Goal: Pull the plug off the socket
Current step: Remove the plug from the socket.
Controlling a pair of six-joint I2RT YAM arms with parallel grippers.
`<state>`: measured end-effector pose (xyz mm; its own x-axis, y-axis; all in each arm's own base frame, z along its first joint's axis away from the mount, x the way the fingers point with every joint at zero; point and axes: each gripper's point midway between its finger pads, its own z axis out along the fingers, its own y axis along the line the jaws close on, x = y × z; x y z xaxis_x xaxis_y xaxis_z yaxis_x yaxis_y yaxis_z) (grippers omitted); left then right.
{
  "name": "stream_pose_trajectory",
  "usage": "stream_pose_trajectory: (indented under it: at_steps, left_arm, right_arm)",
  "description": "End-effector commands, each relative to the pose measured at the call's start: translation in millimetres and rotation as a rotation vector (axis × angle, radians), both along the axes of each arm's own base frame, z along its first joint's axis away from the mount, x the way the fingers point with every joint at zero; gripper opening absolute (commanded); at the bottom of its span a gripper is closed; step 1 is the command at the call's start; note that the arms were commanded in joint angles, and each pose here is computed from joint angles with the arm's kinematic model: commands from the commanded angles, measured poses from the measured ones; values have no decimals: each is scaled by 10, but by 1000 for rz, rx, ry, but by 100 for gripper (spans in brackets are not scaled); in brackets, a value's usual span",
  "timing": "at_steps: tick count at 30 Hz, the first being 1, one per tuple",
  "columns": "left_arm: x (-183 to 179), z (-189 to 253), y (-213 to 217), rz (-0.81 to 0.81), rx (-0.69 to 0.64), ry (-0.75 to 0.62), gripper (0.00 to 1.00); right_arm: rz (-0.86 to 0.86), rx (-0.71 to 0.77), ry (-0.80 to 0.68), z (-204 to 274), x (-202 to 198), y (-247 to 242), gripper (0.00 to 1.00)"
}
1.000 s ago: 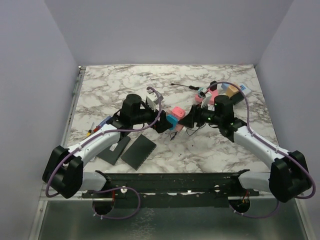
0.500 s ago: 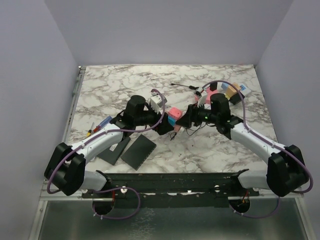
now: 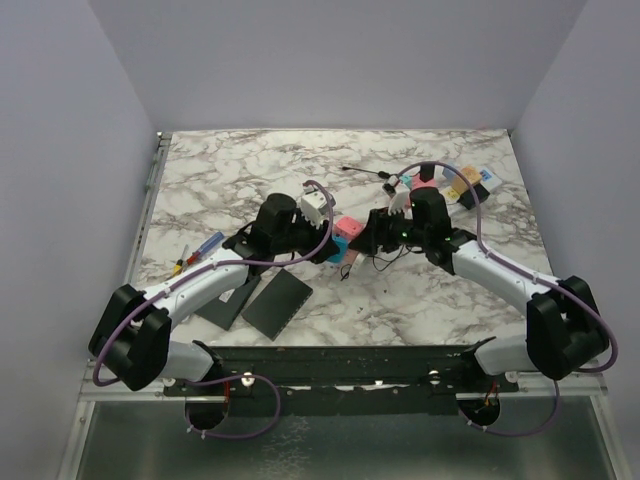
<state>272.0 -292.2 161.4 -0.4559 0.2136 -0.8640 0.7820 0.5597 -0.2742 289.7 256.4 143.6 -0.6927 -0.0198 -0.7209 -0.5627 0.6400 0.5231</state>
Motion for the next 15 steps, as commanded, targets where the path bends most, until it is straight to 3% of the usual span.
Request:
stream_pose_trajectory:
  at_steps: [1, 6, 15]
  left_arm:
    - [141, 86, 48, 75, 29, -51, 42]
    - [117, 81, 19, 73, 25, -40, 35]
    - [68, 13, -37, 54, 26, -10, 33]
  right_arm:
    - [-34, 28, -64, 215, 179, 137, 28]
    - [-95, 7, -52, 126, 255, 165, 27]
    - [-213, -55, -13, 7, 376, 265, 26]
